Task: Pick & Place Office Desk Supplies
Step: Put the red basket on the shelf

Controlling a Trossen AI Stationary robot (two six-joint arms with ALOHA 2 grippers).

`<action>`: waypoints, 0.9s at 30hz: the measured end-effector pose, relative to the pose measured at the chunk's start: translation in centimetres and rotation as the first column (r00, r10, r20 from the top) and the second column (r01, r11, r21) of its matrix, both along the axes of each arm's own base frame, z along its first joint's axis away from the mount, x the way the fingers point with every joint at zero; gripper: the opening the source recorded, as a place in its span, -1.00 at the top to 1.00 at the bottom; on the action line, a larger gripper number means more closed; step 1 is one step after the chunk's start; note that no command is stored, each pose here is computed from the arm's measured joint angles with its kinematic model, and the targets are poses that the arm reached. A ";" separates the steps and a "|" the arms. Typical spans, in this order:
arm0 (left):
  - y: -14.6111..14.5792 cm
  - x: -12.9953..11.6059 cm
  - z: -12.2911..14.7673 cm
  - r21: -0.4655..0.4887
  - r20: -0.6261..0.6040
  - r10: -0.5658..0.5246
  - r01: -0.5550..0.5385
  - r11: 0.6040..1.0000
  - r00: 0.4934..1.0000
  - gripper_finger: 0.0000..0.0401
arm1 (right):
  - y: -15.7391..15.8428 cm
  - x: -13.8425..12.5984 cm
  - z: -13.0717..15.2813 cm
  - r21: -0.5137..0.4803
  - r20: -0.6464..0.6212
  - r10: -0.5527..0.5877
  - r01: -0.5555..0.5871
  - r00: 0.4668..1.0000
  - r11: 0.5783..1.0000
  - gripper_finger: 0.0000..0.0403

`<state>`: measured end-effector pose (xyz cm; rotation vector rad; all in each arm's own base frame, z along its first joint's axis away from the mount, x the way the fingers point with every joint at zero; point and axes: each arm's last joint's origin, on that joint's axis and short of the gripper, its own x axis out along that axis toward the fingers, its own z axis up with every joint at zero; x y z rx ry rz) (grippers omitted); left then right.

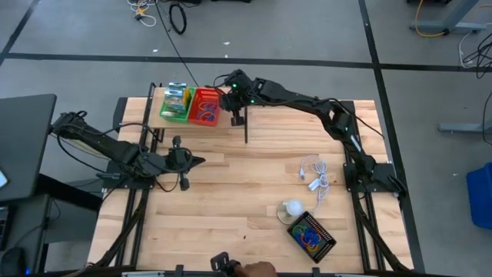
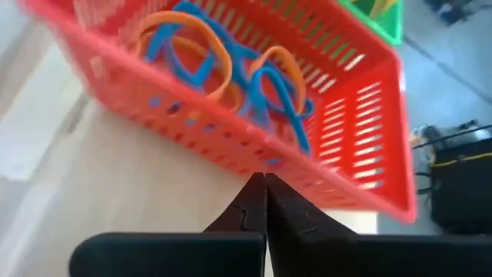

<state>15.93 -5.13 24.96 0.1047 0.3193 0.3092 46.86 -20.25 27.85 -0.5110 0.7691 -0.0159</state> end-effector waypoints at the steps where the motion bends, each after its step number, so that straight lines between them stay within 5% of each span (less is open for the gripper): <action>1: 0.0 0.0 0.0 0.000 0.000 0.000 0.000 1.000 1.000 0.99 | -0.1 0.2 -0.3 -0.007 0.005 0.004 -0.004 1.000 1.000 1.00; 15: 0.0 0.0 0.1 0.009 0.002 -0.004 0.004 1.000 1.000 0.99 | -0.3 0.9 -0.8 0.038 0.079 0.087 -0.090 0.993 0.995 1.00; 21: 0.0 0.0 0.1 0.008 0.002 -0.003 0.003 1.000 1.000 0.99 | -0.3 0.7 -1.1 0.062 0.039 -0.021 0.019 0.999 0.998 1.00; 27: 0.0 0.0 0.1 0.010 0.001 -0.004 0.004 1.000 1.000 0.99 | 0.4 1.3 -0.8 0.014 0.062 0.019 -0.020 0.998 1.000 1.00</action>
